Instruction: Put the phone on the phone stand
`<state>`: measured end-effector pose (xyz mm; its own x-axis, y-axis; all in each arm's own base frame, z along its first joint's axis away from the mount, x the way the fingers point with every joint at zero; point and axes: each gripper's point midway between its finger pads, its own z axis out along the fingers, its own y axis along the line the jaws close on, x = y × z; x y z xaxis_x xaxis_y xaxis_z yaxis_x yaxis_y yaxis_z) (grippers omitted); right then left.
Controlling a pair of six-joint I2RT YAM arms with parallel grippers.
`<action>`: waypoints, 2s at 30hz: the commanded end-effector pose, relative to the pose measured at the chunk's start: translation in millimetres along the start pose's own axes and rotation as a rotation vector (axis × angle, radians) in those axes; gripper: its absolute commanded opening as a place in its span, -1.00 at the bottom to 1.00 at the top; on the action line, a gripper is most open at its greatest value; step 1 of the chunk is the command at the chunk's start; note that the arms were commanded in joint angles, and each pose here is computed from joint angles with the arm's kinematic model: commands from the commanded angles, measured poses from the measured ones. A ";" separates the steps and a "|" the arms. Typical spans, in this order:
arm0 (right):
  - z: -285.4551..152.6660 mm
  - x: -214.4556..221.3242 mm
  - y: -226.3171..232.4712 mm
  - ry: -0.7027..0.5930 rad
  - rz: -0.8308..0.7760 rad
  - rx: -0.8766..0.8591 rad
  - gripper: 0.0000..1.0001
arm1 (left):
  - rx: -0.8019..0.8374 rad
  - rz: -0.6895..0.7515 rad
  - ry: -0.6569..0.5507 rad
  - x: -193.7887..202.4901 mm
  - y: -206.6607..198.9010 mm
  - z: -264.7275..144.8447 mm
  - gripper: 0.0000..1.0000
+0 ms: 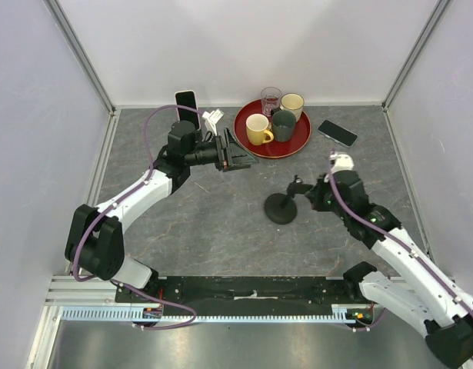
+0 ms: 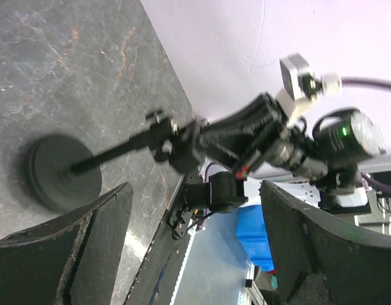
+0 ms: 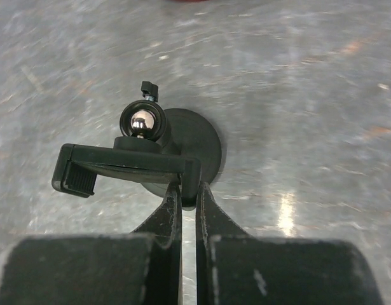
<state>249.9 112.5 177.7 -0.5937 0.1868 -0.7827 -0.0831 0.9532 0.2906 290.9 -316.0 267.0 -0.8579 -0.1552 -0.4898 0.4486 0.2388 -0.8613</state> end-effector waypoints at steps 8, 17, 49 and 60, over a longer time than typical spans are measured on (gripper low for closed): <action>6.3 13.2 117.9 -0.073 -0.125 -0.089 -1.00 | -0.076 -0.022 -0.067 -20.2 30.1 -10.9 0.70; 4.5 12.7 148.5 -0.147 -0.123 0.020 -0.94 | -0.060 -0.027 -0.057 -19.5 27.5 -11.3 0.70; 23.5 -22.9 -35.8 -0.324 0.360 0.300 0.83 | 0.010 -0.061 -0.056 -16.7 12.3 -14.2 0.70; 124.6 -111.1 -140.9 -0.244 0.633 0.181 0.96 | 0.037 -0.048 -0.062 -15.8 6.7 -15.4 0.76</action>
<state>355.9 -11.6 103.3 -0.3473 0.6542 -0.6719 0.5668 0.7172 0.4054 311.4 -296.8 252.1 -0.8714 -0.2267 -0.4351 0.3804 0.2480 -0.8910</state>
